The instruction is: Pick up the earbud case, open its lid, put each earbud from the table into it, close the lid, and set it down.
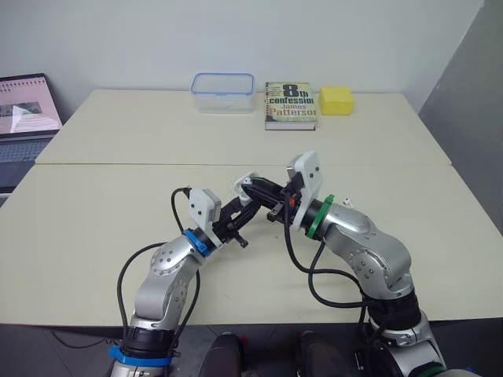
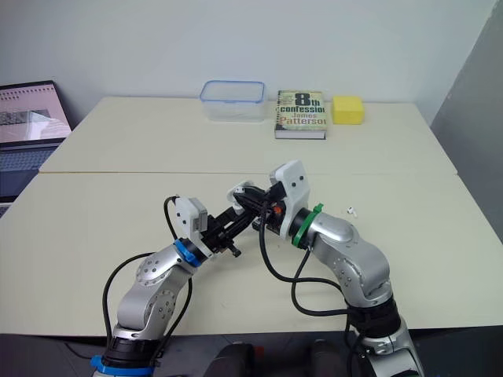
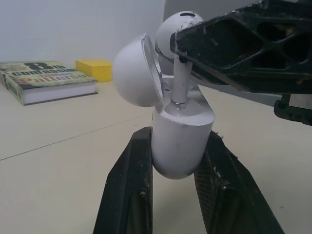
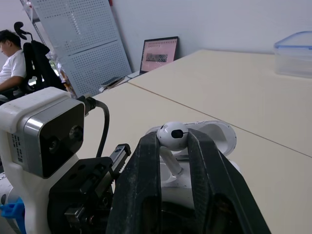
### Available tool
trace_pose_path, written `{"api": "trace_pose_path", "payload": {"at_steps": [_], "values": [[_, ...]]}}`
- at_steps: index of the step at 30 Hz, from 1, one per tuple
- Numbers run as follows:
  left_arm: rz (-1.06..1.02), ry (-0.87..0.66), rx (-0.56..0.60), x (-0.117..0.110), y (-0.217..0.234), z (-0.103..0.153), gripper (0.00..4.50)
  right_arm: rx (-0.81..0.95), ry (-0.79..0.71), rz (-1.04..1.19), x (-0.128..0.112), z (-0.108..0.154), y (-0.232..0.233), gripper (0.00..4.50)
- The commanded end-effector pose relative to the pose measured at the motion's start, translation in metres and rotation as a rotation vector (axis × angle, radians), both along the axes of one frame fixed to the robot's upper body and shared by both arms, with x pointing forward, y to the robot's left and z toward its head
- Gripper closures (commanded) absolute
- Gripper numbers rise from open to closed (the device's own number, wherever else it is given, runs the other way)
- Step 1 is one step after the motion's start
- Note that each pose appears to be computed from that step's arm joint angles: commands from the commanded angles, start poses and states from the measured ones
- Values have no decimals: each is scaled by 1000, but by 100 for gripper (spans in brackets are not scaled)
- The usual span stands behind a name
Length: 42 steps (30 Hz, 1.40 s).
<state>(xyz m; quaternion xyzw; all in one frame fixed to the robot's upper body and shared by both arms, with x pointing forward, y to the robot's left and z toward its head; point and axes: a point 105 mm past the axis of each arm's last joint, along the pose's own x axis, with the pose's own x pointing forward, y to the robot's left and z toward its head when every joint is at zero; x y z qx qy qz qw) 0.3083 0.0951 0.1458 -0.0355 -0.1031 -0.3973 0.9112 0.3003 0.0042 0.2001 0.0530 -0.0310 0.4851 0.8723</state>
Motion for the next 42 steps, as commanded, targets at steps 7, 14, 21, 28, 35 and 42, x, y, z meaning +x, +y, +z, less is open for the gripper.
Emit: {"api": "trace_pose_path", "payload": {"at_steps": [7, 14, 21, 28, 35, 42], "values": [[-14, -38, -16, -1, -2, 13, 372, 22, -28, 24, -7, 0, 9, 411], [-13, -37, -22, 0, -3, 15, 372, -6, -36, 6, -4, -9, 10, 411], [-8, -39, -27, 0, -3, 16, 372, -41, -33, 22, -6, -15, 11, 411], [-8, -37, -25, 0, -4, 16, 372, -59, -59, -18, -2, -12, 6, 239], [-4, -27, -25, -1, -3, 14, 372, -70, -102, -33, -4, -2, -4, 69], [8, -20, -25, 1, 0, 11, 372, -116, -157, -31, -17, 15, -48, 69]]}}
